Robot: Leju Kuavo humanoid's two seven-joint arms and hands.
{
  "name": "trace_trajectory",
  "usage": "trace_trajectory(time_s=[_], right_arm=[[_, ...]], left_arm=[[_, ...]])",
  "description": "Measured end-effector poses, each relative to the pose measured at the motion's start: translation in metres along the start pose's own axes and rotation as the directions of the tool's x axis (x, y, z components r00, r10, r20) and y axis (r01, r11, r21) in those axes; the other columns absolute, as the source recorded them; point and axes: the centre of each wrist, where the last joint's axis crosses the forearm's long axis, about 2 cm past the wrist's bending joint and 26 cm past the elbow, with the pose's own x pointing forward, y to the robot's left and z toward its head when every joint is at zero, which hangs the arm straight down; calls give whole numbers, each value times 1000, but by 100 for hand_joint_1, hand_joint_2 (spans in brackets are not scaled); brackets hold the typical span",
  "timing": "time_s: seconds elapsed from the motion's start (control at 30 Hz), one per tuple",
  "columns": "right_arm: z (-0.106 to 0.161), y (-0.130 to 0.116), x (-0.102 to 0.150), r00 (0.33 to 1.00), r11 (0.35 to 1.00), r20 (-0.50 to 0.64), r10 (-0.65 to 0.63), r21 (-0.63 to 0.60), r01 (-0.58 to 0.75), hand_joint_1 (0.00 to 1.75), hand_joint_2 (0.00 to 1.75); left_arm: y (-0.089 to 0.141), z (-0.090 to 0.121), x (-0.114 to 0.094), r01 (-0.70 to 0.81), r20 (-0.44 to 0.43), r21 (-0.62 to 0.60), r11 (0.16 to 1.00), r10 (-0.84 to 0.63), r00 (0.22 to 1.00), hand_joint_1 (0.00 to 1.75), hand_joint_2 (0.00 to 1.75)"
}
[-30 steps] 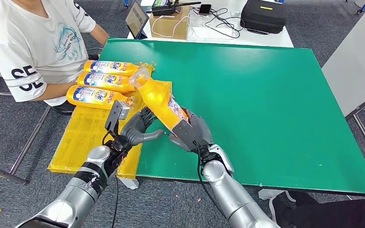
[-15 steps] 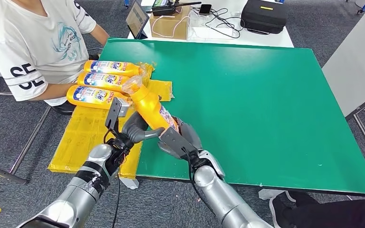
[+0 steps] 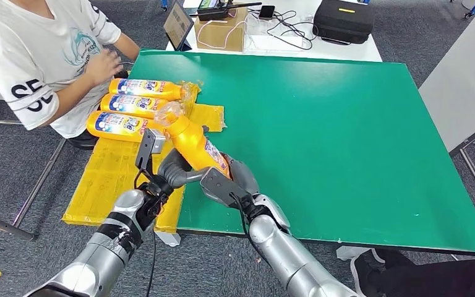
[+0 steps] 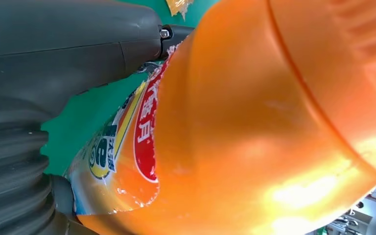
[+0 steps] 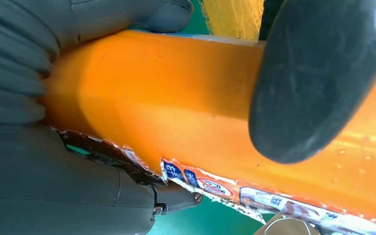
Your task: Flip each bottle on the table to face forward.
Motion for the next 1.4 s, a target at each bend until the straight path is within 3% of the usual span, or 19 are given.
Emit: trace_trajectory(time_s=[0.03, 0.1, 0.13, 0.17, 0.2, 0.77, 1.07, 1.13, 1.2, 1.27, 1.4], right_arm=[[-1, 0, 1, 1000, 1000, 0, 5, 2, -5, 160, 175], [-2, -1, 3, 1000, 1000, 1, 14, 4, -14, 80, 175], [-3, -1, 4, 1000, 1000, 1, 16, 5, -16, 40, 175], [-4, -1, 5, 1000, 1000, 2, 18, 7, -18, 7, 175], [-4, 0, 5, 1000, 1000, 3, 21, 10, -21, 0, 175], [-5, 1, 7, 1000, 1000, 1, -9, 1, 9, 0, 175], [4, -16, -6, 999, 993, 11, -48, -103, 49, 0, 175], [7, -19, -7, 998, 989, 21, -63, -134, 65, 0, 175], [11, -26, -8, 995, 978, 41, -93, -183, 99, 0, 175], [16, -35, -9, 989, 962, 70, -132, -231, 145, 0, 175], [25, -52, -9, 971, 921, 131, -199, -315, 231, 0, 175]], left_arm=[[0, 0, 0, -7, 1, -2, 1000, 7, 1000, 60, 175], [0, 0, 0, -20, 4, -7, 1000, 20, 1000, 147, 175], [0, 0, 0, -26, 6, -9, 1000, 26, 1000, 175, 175], [0, 0, 1, -34, 9, -10, 999, 34, 999, 175, 175], [0, 0, 1, -42, 12, -11, 999, 42, 999, 175, 175], [8, -1, 13, -140, 78, 32, 990, 137, 987, 175, 175], [41, 12, 19, 58, 74, 163, 985, -71, 995, 175, 175], [47, 14, 21, 171, 52, 201, 964, -185, 981, 175, 175], [57, 14, 25, 386, -2, 248, 888, -398, 917, 175, 175], [69, 15, 30, 585, -63, 272, 764, -593, 803, 175, 175], [96, 22, 36, 794, -148, 242, 558, -787, 599, 175, 175]])
